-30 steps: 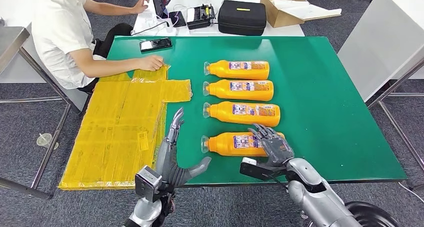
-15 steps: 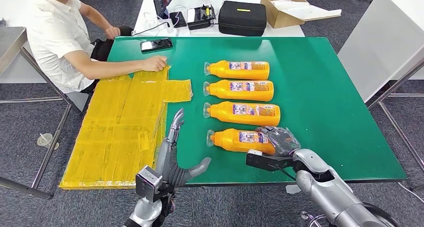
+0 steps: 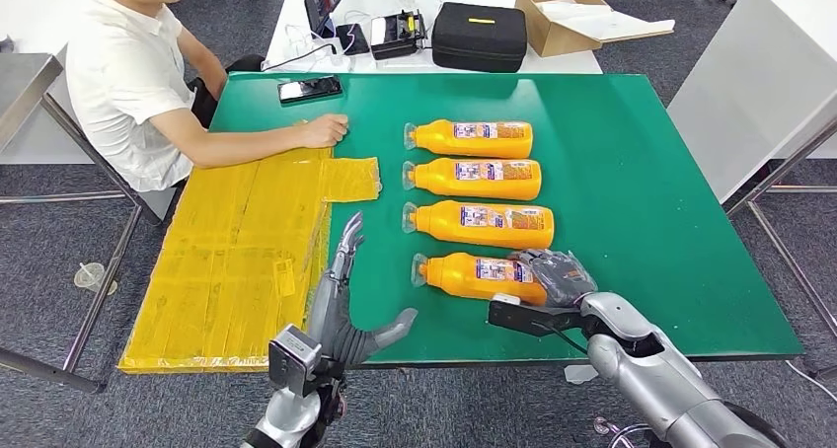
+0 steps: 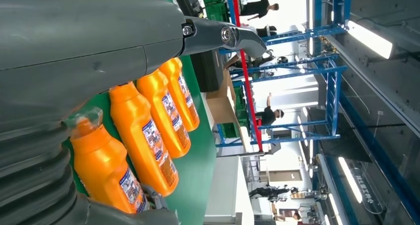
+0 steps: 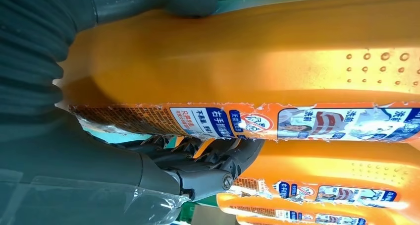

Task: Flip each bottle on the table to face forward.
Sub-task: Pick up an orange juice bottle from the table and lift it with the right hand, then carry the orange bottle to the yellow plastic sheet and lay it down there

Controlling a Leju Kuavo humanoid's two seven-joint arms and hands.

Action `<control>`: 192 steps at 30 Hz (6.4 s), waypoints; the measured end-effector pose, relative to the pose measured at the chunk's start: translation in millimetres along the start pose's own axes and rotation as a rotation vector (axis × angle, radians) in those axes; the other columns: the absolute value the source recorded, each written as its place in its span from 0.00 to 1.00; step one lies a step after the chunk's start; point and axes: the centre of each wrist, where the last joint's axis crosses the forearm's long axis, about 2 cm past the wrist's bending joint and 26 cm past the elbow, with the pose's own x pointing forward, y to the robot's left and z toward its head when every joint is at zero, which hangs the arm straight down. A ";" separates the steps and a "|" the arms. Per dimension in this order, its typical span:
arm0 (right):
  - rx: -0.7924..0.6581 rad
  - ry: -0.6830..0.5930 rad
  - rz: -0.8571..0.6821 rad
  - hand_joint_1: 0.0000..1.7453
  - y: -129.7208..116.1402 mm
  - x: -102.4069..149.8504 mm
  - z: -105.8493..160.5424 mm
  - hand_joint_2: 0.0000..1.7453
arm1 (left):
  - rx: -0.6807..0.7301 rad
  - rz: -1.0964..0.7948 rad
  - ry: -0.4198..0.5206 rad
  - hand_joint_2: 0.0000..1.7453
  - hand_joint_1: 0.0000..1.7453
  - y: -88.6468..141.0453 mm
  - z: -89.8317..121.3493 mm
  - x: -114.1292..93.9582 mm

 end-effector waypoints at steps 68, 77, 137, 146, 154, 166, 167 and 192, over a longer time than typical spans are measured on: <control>-0.609 -0.473 -0.859 0.78 24.8 82.0 26.2 1.00 | 0.088 0.666 0.342 1.00 0.00 -6.7 32.7 -22.9; -0.558 -0.582 -0.881 0.78 16.5 108.3 8.2 1.00 | 0.014 0.643 0.326 1.00 0.00 -9.1 22.5 -25.2; -0.820 -0.434 -0.803 0.00 48.6 160.2 -3.8 0.00 | 0.349 0.142 0.107 1.00 1.00 15.3 -13.0 5.4; -1.090 -0.277 -0.761 0.00 39.2 143.4 4.5 1.00 | 0.231 -0.743 -0.036 1.00 1.00 53.2 -7.5 7.8; -1.203 -0.218 -0.787 0.00 26.7 130.8 11.5 1.00 | 0.127 -1.030 -0.008 1.00 1.00 73.0 -0.7 5.2; -1.170 -0.288 -0.870 0.00 17.3 137.8 -0.8 1.00 | -0.077 -1.157 0.276 1.00 1.00 103.9 -2.8 -29.5; -1.169 -0.288 -0.873 0.00 17.1 138.2 -1.7 1.00 | -0.086 -1.162 0.289 1.00 1.00 106.0 -2.1 -31.9; -1.102 -0.275 -0.959 0.00 26.5 138.4 -14.3 1.00 | -0.291 -1.212 0.575 1.00 0.00 137.6 -8.0 -54.5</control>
